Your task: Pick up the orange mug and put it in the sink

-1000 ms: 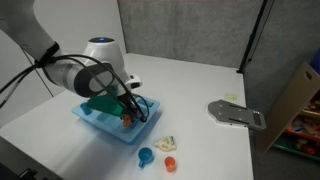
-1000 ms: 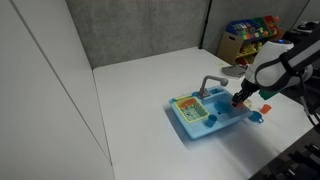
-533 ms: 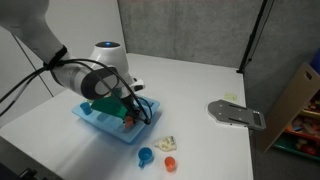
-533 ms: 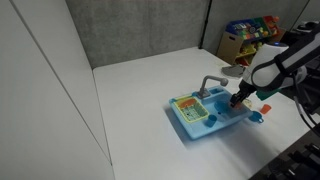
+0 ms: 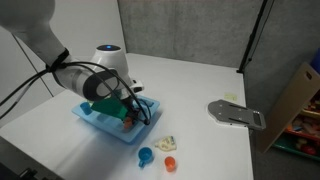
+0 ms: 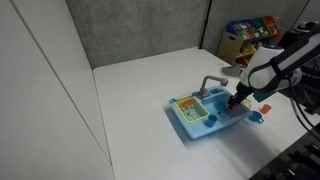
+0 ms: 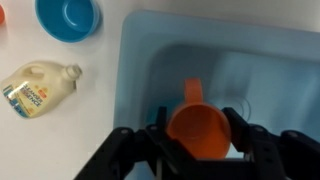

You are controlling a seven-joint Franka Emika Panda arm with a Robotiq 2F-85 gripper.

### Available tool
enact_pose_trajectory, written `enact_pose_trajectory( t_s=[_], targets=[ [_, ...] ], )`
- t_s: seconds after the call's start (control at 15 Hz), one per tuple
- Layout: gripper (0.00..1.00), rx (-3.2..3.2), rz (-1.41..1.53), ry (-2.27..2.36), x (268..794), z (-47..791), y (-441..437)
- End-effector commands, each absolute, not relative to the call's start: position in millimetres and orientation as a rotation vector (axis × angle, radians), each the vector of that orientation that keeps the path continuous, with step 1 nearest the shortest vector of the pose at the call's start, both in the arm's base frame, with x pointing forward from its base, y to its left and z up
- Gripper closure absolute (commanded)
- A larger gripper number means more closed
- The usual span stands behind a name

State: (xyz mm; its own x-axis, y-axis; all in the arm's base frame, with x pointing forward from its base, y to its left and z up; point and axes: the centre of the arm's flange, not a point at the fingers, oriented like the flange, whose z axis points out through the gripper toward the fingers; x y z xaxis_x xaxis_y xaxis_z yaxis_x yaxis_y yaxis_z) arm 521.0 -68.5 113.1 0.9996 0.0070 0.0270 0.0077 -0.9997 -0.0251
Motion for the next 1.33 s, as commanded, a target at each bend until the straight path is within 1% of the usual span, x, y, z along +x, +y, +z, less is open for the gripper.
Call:
enact_pose_trajectory(
  t_s=[0.0, 0.07, 0.13, 0.2, 0.27, 0.87, 1.27],
  targets=[
    [0.66, -3.104, -0.056, -0.010, 527, 107, -72],
    [0.30, -3.106, -0.051, -0.005, 527, 106, -72],
    [0.15, -3.109, -0.045, 0.001, 527, 104, -72],
    [0.09, -3.108, -0.041, 0.001, 527, 103, -72],
    [0.01, -3.107, -0.037, 0.005, 527, 104, -73],
    [0.00, -3.116, -0.037, 0.079, 517, 142, -85],
    [0.00, -3.128, -0.053, 0.213, 510, 175, -108]
  ],
)
